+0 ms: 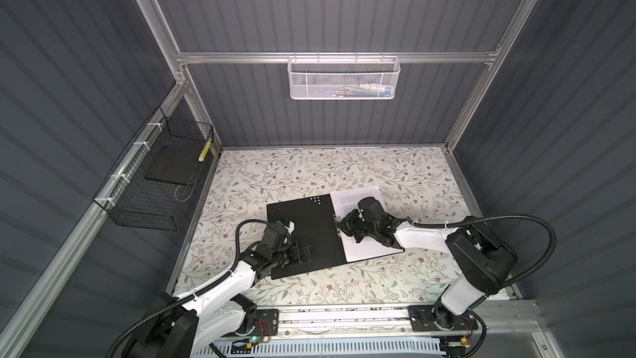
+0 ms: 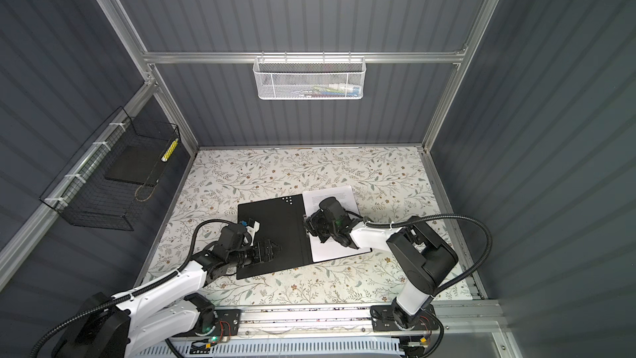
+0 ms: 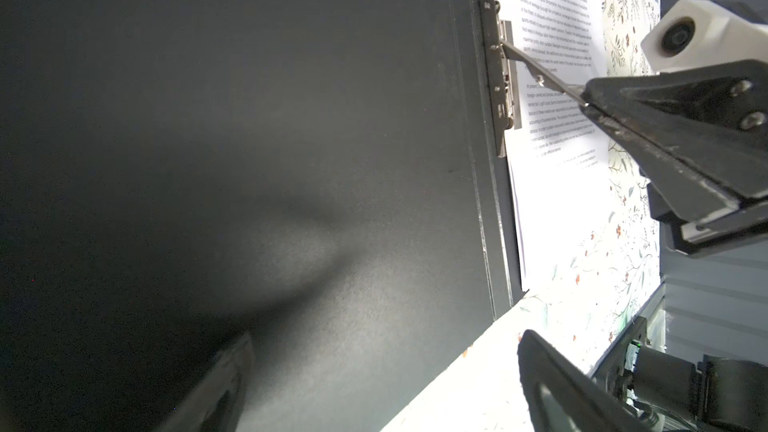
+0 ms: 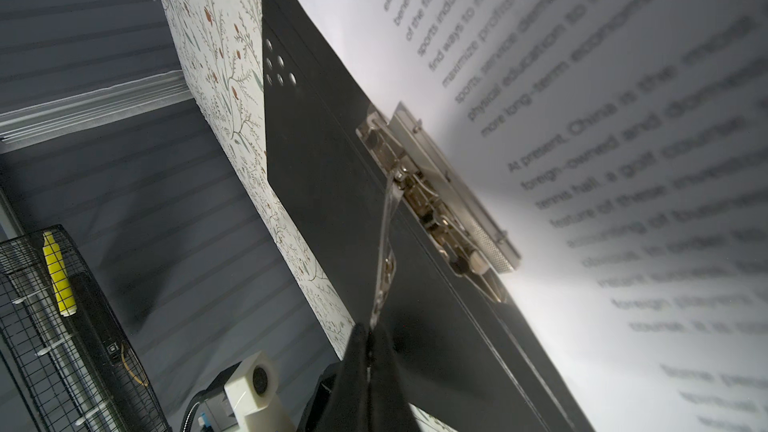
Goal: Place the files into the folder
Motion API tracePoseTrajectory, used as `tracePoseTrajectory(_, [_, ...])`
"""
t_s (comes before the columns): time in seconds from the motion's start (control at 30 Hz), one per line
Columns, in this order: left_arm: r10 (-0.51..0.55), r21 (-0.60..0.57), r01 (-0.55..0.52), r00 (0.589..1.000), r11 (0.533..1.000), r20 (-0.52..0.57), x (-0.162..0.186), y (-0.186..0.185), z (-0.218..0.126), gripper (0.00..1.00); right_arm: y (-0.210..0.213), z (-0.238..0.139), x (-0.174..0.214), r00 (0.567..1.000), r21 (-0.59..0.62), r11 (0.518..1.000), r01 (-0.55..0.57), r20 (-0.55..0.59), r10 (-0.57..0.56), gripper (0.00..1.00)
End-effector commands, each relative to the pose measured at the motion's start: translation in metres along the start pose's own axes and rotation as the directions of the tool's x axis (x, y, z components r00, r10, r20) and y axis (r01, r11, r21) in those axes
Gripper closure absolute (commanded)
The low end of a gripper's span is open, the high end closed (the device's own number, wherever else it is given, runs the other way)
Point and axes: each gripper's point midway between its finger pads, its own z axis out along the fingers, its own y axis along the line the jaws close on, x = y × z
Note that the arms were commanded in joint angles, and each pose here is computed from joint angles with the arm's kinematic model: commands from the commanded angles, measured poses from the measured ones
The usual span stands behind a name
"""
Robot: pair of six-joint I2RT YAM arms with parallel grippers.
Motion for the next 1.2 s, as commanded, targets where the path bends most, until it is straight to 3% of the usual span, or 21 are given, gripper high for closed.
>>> tracePoseTrajectory(0.0, [-0.039, -0.052, 0.037, 0.998, 0.998, -0.045, 0.011, 0.015, 0.006, 0.00, -0.006, 0.000, -0.004, 1.000, 0.010, 1.000, 0.017, 0.015, -0.017, 1.00])
tracePoseTrajectory(0.17, [-0.068, -0.073, 0.065, 0.997, 0.995, -0.047, 0.009, 0.019, 0.013, 0.00, -0.014, 0.001, -0.007, 0.996, 0.055, 0.995, 0.086, -0.005, -0.086, 1.00])
tracePoseTrajectory(0.5, [-0.163, -0.284, 0.156, 0.987, 0.946, 0.002, 0.016, 0.062, 0.005, 0.00, -0.073, -0.011, -0.016, 0.988, 0.196, 0.970, 0.140, 0.040, -0.151, 1.00])
tracePoseTrajectory(0.83, [-0.192, -0.312, 0.184, 0.981, 0.932, 0.006, 0.019, 0.070, 0.007, 0.00, -0.136, -0.012, -0.025, 0.988, 0.289, 0.951, 0.107, 0.079, -0.135, 1.00])
tracePoseTrajectory(1.17, [-0.211, -0.331, 0.206, 0.977, 0.921, 0.022, 0.019, 0.074, 0.006, 0.00, -0.173, -0.019, -0.035, 0.978, 0.394, 0.913, 0.106, 0.124, -0.167, 1.00])
